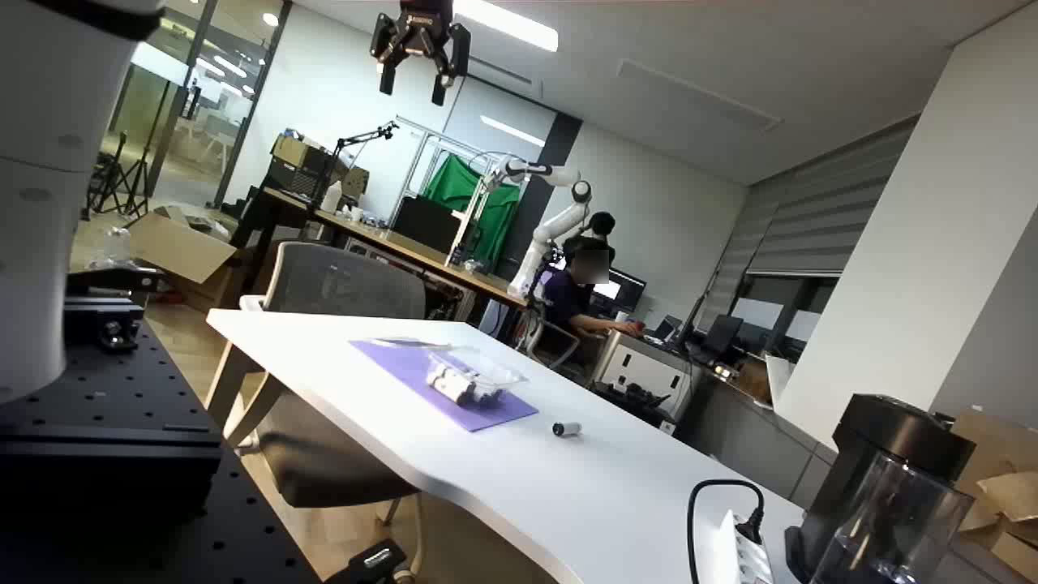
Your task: Pick up the object and place it in the colourless container.
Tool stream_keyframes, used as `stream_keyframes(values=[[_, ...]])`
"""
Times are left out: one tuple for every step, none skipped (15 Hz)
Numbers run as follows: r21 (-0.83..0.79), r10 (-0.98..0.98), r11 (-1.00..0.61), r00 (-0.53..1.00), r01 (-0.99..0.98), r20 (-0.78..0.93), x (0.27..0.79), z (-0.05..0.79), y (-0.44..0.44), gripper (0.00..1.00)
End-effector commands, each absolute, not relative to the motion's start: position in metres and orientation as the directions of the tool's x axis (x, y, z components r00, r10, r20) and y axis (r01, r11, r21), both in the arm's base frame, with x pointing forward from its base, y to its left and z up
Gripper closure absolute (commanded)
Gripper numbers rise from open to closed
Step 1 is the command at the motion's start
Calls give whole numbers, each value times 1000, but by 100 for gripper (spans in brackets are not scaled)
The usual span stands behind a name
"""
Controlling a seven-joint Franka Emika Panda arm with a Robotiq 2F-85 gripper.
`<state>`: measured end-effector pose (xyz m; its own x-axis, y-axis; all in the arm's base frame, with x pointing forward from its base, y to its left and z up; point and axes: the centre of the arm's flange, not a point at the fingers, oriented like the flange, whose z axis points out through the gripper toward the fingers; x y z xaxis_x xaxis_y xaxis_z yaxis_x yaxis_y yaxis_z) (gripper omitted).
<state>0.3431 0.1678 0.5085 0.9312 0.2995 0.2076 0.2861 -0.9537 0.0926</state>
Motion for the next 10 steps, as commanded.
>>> stream_keyframes(values=[[92,299,-954,931,286,207,343,508,168,0],[92,299,-954,931,286,207,343,508,168,0],[92,299,-954,931,286,207,343,508,168,0],[93,299,-954,931,286,207,343,508,168,0],[93,299,-954,931,286,207,343,508,168,0],[93,299,-954,931,286,207,343,508,168,0],[93,299,-954,931,286,207,343,508,168,0],[93,299,-954,931,286,207,343,508,168,0],[93,299,-954,931,286,207,343,508,168,0],[91,303,-953,927,290,221,350,507,160,0]])
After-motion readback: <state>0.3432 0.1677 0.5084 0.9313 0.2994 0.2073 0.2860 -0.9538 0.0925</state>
